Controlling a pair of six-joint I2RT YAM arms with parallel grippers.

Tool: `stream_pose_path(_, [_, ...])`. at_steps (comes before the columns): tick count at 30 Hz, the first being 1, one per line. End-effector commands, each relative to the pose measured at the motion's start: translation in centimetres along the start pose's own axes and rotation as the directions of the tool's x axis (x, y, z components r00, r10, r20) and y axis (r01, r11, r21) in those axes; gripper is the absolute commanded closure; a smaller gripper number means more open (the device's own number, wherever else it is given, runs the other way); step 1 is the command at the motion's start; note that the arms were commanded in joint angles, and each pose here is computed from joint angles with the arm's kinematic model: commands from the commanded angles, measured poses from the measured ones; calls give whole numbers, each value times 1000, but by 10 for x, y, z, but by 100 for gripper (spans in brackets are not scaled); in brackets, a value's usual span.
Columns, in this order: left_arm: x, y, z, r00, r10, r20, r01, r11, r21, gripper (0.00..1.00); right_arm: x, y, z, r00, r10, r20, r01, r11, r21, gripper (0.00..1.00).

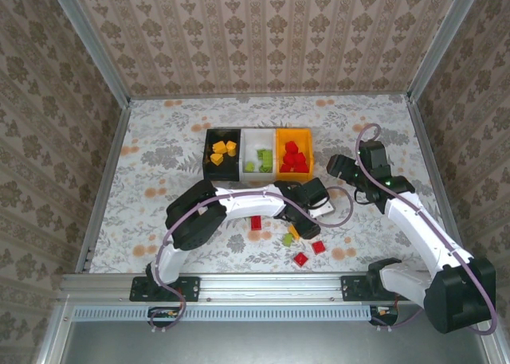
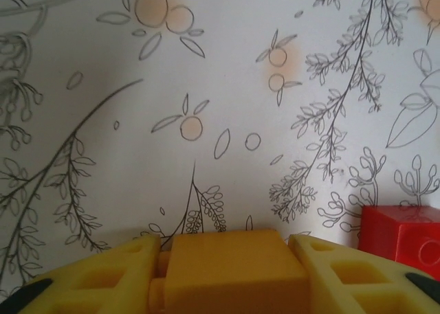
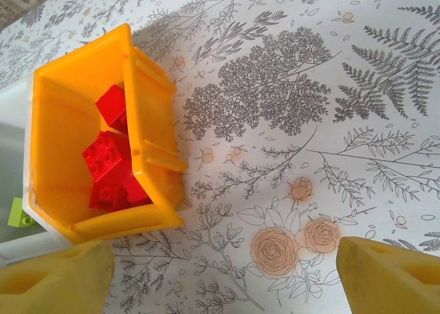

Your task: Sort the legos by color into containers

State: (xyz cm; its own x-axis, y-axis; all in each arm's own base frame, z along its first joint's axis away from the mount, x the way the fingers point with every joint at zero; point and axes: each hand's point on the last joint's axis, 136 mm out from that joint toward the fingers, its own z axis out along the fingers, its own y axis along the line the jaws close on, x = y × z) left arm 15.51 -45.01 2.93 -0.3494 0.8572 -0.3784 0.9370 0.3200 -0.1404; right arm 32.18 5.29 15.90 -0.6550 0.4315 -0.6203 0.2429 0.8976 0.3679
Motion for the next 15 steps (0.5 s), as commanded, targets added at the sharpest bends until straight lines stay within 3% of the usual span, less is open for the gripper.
stream_pose_path(1, [1, 4, -2, 1000, 16, -10, -16, 999, -31, 58, 0, 0, -4, 1000, 13, 6, -13, 1000, -14, 15])
stream_pose_path(6, [-16, 5, -30, 995, 4, 101, 2, 999, -54, 64, -2, 1, -5, 1000, 16, 9, -16, 1000, -20, 15])
stream_pose_path(10, [-28, 23, -67, 970, -73, 231, 92, 993, -72, 67, -3, 3, -6, 1000, 21, 13, -21, 999, -30, 15])
stream_pose_path(13, [-29, 52, -106, 917, -164, 365, 211, 973, -93, 67, -3, 4, -5, 1000, 21, 10, -20, 999, -34, 15])
stream_pose_path(15, [-19, 83, -136, 857, -243, 455, 330, 936, -123, 67, -2, 5, -4, 1000, 24, 6, -23, 999, -39, 15])
